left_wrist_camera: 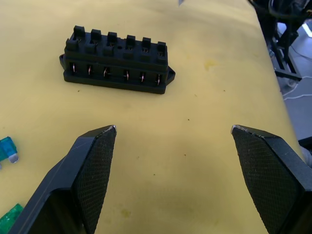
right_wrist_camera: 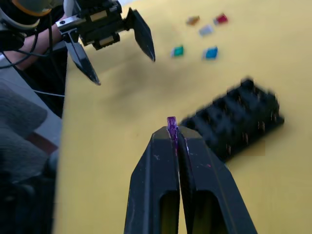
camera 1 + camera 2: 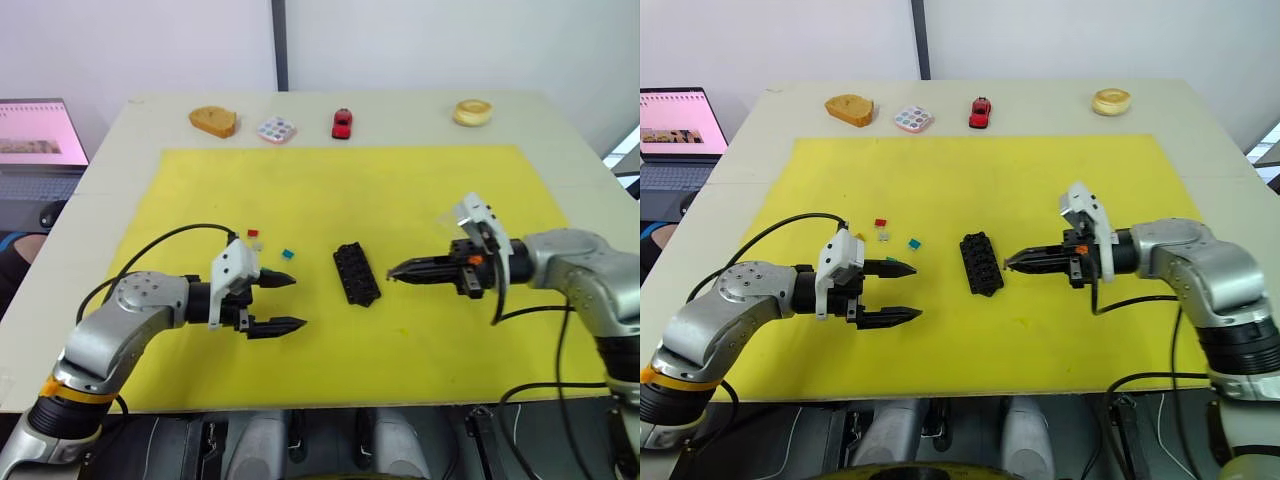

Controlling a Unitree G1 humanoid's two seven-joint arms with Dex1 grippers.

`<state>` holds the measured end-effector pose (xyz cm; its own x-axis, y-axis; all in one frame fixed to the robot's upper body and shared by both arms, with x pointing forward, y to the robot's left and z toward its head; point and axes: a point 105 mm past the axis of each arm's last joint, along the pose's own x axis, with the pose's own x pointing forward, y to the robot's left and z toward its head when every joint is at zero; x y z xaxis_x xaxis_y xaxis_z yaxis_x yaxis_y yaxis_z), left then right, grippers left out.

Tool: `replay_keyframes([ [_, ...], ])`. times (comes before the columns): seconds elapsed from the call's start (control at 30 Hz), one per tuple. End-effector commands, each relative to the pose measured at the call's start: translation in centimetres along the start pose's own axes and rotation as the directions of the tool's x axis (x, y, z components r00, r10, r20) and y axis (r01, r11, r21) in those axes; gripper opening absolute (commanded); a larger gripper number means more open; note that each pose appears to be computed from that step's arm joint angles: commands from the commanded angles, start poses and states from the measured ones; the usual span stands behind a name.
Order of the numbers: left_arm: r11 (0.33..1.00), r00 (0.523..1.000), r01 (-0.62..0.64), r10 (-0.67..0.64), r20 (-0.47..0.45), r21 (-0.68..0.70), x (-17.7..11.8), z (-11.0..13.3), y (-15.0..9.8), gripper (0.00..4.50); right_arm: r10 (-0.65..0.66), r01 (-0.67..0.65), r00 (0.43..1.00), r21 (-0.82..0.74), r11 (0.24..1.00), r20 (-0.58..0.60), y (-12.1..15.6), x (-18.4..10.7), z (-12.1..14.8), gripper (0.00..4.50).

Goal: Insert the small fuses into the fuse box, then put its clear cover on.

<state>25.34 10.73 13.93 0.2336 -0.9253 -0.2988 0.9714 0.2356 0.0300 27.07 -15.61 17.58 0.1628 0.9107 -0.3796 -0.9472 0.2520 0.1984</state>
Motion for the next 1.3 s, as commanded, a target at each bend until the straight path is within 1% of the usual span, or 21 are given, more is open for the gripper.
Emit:
replay_keyframes([
  [0.03, 0.998, 0.999, 0.05, -0.05, 0.003, 0.048, -0.1, 1.2, -0.7, 3.99, -0.011, 0.021, 0.99, 0.065, 0.998, -0.143, 0.7, -0.5, -2.3, 0.03],
  [0.1, 0.997, 0.998, 0.059, -0.059, -0.001, 0.051, 0.0, 1.2, -0.8, 3.99, -0.013, 0.028, 0.985, 0.082, 0.996, -0.172, 0.7, -0.4, -3.0, 0.03],
  [0.23, 0.997, 0.998, 0.055, -0.055, 0.003, 0.046, 0.2, 1.2, -0.7, 3.99, -0.041, 0.053, 0.987, 0.076, 0.996, -0.154, 0.3, 0.2, -3.6, 0.03],
  [0.3, 0.998, 0.999, 0.052, -0.052, 0.002, 0.042, 0.2, 1.1, -0.7, 3.99, -0.034, 0.043, 0.993, 0.079, 0.996, -0.115, 0.3, 0.4, -2.9, 0.03],
  [0.37, 0.998, 0.999, 0.051, -0.051, 0.0, 0.04, 0.1, 1.0, -0.7, 3.99, -0.037, 0.041, 0.998, 0.066, 0.997, -0.051, 0.1, 0.5, -1.6, 0.03],
  [0.4, 0.998, 0.999, 0.05, -0.05, -0.001, 0.039, 0.0, 1.0, -0.7, 3.99, -0.05, 0.052, 0.998, 0.044, 0.998, -0.039, -0.1, 0.5, -1.2, 0.03],
  [0.47, 0.998, 0.999, 0.045, -0.045, -0.004, 0.04, -0.1, 1.0, -0.6, 3.99, -0.047, 0.05, 0.998, -0.083, 0.995, 0.035, 0.1, 0.8, 0.7, 0.03],
  [0.53, 0.998, 0.999, 0.043, -0.043, -0.005, 0.042, -0.2, 1.1, -0.5, 3.99, 0.0, 0.017, 0.997, -0.216, 0.976, 0.075, 0.8, 1.3, 2.2, 0.03],
  [0.57, 0.998, 0.999, 0.043, -0.043, -0.005, 0.043, -0.2, 1.1, -0.4, 3.99, 0.029, -0.007, 0.997, -0.272, 0.962, 0.076, 1.2, 1.7, 2.5, 0.03],
  [0.63, 0.998, 0.999, 0.044, -0.043, -0.005, 0.044, -0.1, 1.1, -0.3, 3.99, 0.067, -0.042, 0.996, -0.378, 0.925, 0.052, 1.6, 2.5, 2.7, 0.03],
  [0.7, 0.998, 0.999, 0.05, -0.05, -0.004, 0.047, 0.0, 1.2, -0.3, 3.99, 0.073, -0.059, 0.997, -0.485, 0.873, 0.009, 0.9, 3.5, 2.4, 0.03],
  [0.8, 0.997, 0.998, 0.056, -0.055, -0.004, 0.048, 0.1, 1.2, -0.3, 3.99, 0.059, -0.075, 0.997, -0.561, 0.824, -0.047, -0.3, 4.2, 1.6, 0.03],
  [0.93, 0.998, 0.999, 0.046, -0.046, -0.008, 0.048, 0.0, 1.1, -0.3, 3.99, 0.063, -0.076, 0.997, -0.583, 0.809, -0.043, -1.1, 5.0, 1.3, 0.03],
  [1.0, 0.998, 1.0, 0.03, -0.03, -0.005, 0.046, -0.1, 1.1, -0.3, 3.99, 0.063, -0.089, 0.996, -0.578, 0.811, -0.065, -1.4, 5.1, 0.8, 0.03],
  [1.1, 0.999, 1.0, 0.027, -0.027, -0.003, 0.041, -0.2, 1.0, -0.4, 3.99, 0.067, -0.092, 0.996, -0.569, 0.817, -0.064, -1.5, 4.8, 0.5, 0.03],
  [1.3, 0.999, 1.0, 0.023, -0.023, -0.006, 0.035, -0.2, 0.8, -0.7, 3.99, 0.067, -0.075, 0.997, -0.55, 0.832, -0.034, -1.6, 3.9, 1.0, 0.03],
])
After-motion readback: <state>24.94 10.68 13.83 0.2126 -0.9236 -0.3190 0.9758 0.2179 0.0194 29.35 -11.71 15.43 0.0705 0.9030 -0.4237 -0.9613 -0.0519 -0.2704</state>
